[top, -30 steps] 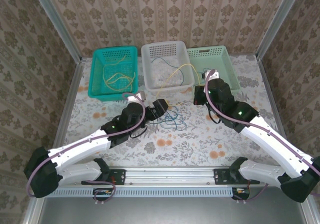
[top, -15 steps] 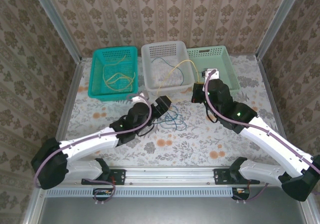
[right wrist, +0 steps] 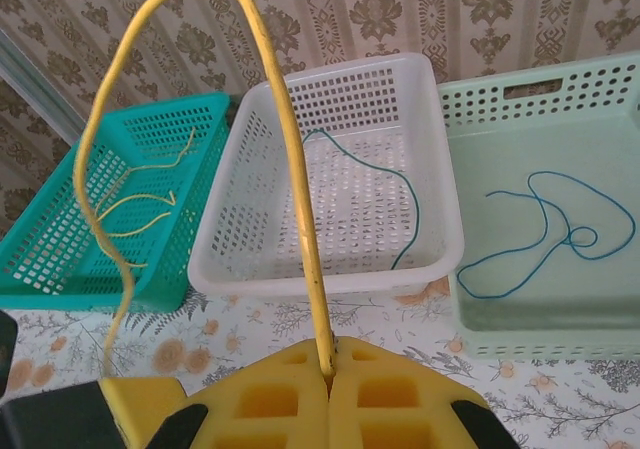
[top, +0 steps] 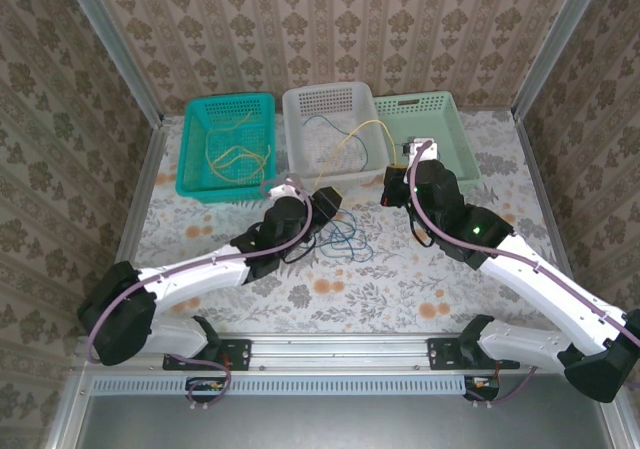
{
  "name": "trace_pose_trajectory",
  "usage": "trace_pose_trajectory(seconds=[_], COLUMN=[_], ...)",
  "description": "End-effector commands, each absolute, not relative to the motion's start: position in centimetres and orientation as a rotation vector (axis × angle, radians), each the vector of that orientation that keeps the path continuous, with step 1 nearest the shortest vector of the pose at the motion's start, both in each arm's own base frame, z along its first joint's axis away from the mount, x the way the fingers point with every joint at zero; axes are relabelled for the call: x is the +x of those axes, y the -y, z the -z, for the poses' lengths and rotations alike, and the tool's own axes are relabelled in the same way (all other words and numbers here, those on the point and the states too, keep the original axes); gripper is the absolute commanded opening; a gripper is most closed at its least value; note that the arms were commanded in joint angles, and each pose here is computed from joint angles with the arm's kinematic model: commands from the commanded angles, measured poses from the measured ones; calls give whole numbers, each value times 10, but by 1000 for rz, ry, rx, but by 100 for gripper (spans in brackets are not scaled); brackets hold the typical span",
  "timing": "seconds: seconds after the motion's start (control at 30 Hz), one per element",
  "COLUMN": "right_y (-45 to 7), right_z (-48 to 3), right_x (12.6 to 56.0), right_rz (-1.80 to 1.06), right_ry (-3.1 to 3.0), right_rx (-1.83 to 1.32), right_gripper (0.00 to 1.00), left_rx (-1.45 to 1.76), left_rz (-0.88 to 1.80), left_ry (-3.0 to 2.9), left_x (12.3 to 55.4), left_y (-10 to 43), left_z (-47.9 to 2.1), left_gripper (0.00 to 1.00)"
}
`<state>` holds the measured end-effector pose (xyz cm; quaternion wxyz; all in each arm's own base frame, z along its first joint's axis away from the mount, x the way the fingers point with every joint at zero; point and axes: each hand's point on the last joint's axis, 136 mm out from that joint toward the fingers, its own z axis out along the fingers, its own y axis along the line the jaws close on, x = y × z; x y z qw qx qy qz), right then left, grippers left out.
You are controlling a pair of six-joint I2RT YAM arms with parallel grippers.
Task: Untangle the cables
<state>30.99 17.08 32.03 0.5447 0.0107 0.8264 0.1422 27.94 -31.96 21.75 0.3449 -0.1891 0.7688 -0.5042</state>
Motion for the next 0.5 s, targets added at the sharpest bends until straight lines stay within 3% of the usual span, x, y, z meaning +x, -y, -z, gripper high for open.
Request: trace_pose_trajectory(seconds=[0.0, 0.17, 0.4, 0.47], right_y=[-164, -165, -162, -160], right_z=[-324, -325, -325, -324], right_x=[307, 307, 305, 304], right_rz=[-325, -330, -305, -285], right_ry=[-1941, -1939, -1944, -1949], right_rx=[63, 60, 41, 22], right_gripper=[0, 0, 0, 0], left_rx=[-485, -494, -451, -414], left_rz=[1331, 1327, 1255, 1198], left_ry=[-1979, -1997, -2008, -2025], left_x=[284, 287, 288, 287], left_y=[322, 320, 304, 294], left_z=[-224, -218, -217, -217], left_gripper=[30, 23, 1, 0])
